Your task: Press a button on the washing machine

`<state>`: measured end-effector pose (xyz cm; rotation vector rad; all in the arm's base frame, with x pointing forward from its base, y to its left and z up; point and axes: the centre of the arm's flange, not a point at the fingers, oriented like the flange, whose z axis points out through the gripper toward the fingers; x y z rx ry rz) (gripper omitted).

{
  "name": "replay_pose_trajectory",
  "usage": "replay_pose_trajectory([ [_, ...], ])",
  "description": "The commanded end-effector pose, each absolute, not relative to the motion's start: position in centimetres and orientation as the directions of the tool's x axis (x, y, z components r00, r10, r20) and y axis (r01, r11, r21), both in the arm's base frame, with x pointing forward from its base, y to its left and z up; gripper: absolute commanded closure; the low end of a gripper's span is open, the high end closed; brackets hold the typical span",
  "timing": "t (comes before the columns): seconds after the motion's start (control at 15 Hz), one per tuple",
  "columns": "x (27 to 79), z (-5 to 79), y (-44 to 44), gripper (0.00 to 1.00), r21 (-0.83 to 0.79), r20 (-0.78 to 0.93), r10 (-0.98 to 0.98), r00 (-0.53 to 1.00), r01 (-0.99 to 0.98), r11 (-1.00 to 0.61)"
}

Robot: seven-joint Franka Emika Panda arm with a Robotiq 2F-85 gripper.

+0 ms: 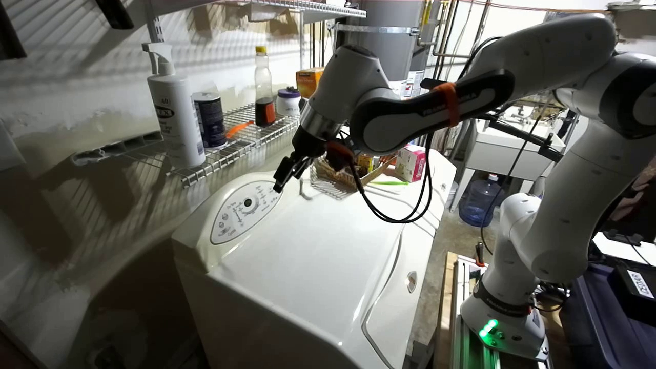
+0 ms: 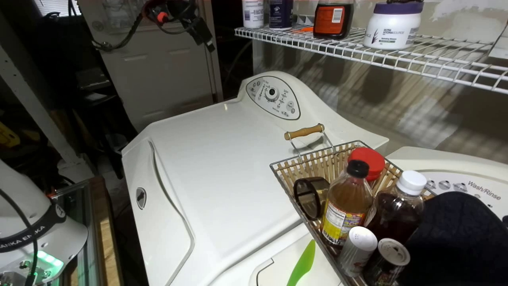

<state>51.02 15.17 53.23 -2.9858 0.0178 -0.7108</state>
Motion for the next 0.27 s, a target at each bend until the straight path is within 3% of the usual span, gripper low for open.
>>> replay_pose_trajectory([
  [0.0, 50.38, 53.47, 15.25, 0.0, -0.071, 0.455, -0.016, 0.891, 0.019, -0.997],
  [0.2, 49.65, 53.47, 15.17, 0.0, -0.067, 0.458, -0.006, 0.889, 0.028, -0.997],
])
